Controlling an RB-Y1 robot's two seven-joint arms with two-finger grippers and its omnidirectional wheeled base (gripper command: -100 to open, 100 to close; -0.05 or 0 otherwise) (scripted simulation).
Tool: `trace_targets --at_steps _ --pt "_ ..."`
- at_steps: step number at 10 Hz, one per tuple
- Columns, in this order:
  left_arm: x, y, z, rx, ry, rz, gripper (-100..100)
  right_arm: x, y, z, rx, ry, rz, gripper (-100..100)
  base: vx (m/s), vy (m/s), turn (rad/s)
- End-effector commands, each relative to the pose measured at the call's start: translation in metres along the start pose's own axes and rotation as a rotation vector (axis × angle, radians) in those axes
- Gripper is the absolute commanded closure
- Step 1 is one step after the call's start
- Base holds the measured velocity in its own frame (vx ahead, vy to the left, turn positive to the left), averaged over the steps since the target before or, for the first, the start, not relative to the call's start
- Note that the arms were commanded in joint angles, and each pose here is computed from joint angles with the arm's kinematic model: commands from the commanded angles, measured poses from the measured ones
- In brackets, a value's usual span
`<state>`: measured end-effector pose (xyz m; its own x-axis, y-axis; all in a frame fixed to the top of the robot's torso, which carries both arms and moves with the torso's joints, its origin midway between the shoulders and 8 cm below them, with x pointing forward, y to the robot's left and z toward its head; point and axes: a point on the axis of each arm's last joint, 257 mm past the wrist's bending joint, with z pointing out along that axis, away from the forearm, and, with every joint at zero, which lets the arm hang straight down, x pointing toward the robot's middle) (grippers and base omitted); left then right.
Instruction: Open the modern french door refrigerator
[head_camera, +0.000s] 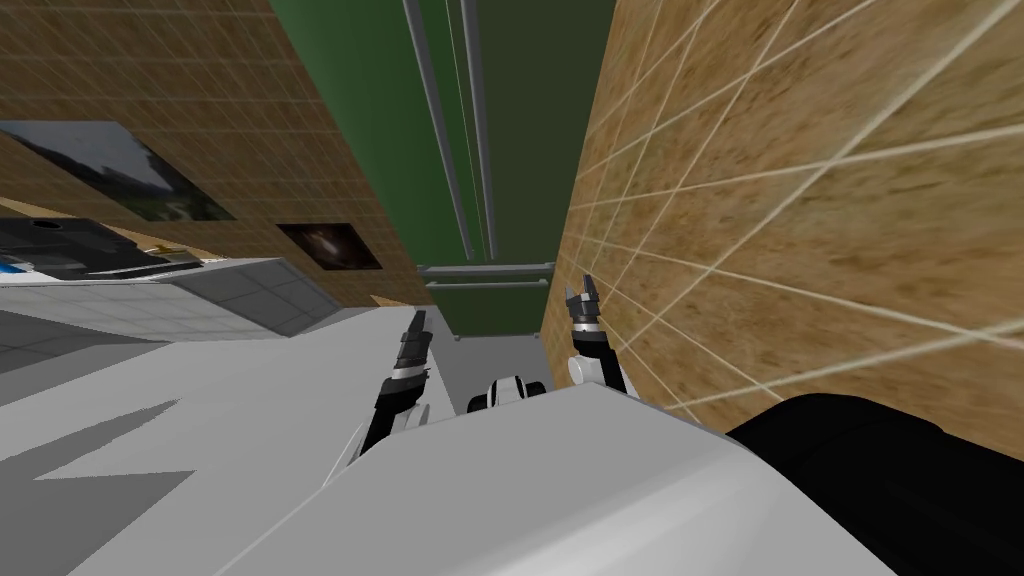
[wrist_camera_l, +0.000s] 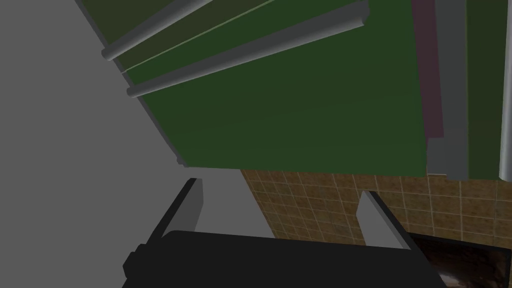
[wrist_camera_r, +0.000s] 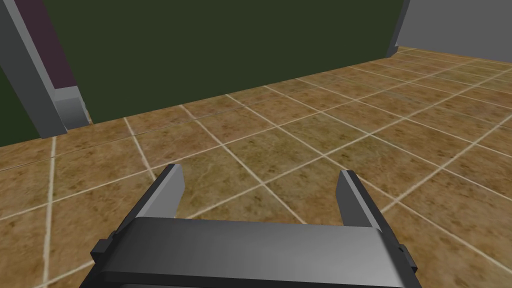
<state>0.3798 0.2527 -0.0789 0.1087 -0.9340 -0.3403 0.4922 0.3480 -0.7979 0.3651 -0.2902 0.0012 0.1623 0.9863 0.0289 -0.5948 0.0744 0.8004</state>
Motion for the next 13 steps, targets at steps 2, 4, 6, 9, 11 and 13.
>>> trace_targets --at_steps 2,4,6,9,11,13 --pt "0.009 0.024 -0.008 -0.015 0.027 0.019 -100 0.000 0.000 0.000 0.000 0.000 0.000 0 0.129 -0.024 -0.022" --pt "0.013 0.036 -0.012 -0.020 0.041 0.030 -100 0.000 0.000 0.000 0.000 0.000 0.000 0 0.140 -0.029 -0.022" --pt "0.018 0.051 -0.017 -0.032 0.057 0.040 -100 0.000 0.000 0.000 0.000 0.000 0.000 0 0.151 -0.010 -0.024" --pt "0.023 0.069 -0.025 -0.041 0.077 0.054 -100 0.000 0.000 0.000 0.000 0.000 0.000 0 0.144 -0.017 -0.023" --pt "0.028 0.082 -0.030 -0.050 0.086 0.060 -100 0.000 0.000 0.000 0.000 0.000 0.000 0 0.144 -0.011 -0.023" --pt "0.030 0.089 -0.033 -0.057 0.090 0.061 -100 0.000 0.000 0.000 0.000 0.000 0.000 0 0.119 -0.011 -0.016"
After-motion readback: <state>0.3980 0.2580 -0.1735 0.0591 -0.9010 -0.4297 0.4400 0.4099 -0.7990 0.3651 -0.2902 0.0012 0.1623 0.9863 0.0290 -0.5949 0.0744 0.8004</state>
